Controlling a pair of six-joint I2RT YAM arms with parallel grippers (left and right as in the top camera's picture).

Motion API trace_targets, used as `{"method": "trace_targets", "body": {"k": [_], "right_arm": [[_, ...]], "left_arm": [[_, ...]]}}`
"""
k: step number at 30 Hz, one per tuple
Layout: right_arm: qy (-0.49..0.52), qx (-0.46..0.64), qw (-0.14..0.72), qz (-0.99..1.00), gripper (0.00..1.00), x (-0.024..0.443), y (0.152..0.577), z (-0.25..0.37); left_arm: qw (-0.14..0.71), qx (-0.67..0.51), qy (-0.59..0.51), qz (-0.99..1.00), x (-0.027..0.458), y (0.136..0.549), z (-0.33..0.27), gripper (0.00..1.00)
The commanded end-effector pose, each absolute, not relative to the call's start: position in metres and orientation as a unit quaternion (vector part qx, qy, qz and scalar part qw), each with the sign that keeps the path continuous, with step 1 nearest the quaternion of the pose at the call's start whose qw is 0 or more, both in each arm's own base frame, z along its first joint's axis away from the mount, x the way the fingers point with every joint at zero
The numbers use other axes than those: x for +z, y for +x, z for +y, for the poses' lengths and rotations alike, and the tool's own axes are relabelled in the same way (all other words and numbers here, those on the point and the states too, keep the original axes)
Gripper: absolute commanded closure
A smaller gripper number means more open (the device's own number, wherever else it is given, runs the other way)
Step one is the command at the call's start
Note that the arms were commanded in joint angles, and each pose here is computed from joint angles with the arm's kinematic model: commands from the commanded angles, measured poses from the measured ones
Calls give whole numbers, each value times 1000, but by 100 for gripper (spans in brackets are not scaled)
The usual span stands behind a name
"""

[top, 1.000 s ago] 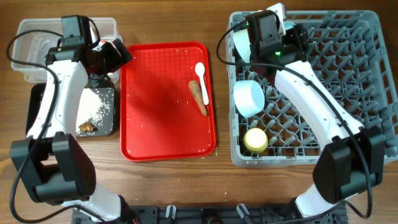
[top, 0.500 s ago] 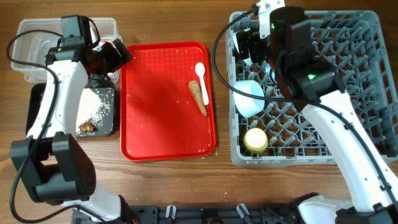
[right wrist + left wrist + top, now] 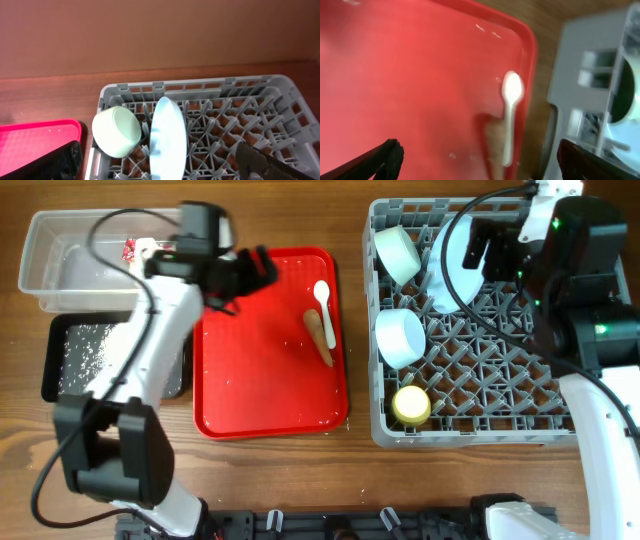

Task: Sort waste into correct bins and load items into the dishwasher rack
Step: 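Reach the left gripper toward the brown scrap on the red tray, then grasp the brown scrap with the left gripper and drop it on the black tray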

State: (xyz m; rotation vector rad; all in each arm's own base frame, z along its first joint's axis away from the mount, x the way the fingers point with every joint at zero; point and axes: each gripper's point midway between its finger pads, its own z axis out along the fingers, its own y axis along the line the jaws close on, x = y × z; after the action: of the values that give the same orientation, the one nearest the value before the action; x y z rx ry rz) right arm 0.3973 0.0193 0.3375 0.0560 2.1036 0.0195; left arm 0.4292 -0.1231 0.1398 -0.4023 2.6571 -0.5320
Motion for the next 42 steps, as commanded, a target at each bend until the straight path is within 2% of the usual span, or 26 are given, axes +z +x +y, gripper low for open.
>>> {"method": "trace_targets", "body": {"k": [1, 10, 15, 18, 21, 23, 30, 35, 39, 42], "right_arm": [[23, 24, 479, 877, 0, 325, 404, 25], [23, 22, 462, 886, 0, 314, 405, 25], [23, 22, 462, 886, 0, 314, 405, 25], [23, 22, 464, 885, 0, 315, 406, 25], [23, 22, 463, 886, 0, 315, 406, 25], [23, 22, 463, 886, 0, 315, 405, 25], [23, 22, 462, 886, 0, 314, 405, 25], [23, 21, 462, 886, 0, 314, 405, 25], [23, 21, 462, 886, 0, 314, 405, 25], [23, 21, 462, 886, 0, 314, 405, 25]], "left_arm": [[206, -131, -163, 956, 119, 432, -139, 0], [139, -97, -26, 985, 31, 409, -207, 1], [95, -92, -5, 991, 14, 391, -210, 19], [71, -79, 3, 994, 4, 381, -205, 18], [65, -76, 3, 995, 1, 380, -204, 34], [67, -77, 3, 995, 1, 380, -205, 49], [69, -77, 3, 995, 1, 381, -205, 74], [79, -82, 0, 993, 21, 389, -207, 92], [121, -100, -14, 988, 77, 411, -200, 94], [163, -107, -48, 980, 126, 423, -168, 94]]}}
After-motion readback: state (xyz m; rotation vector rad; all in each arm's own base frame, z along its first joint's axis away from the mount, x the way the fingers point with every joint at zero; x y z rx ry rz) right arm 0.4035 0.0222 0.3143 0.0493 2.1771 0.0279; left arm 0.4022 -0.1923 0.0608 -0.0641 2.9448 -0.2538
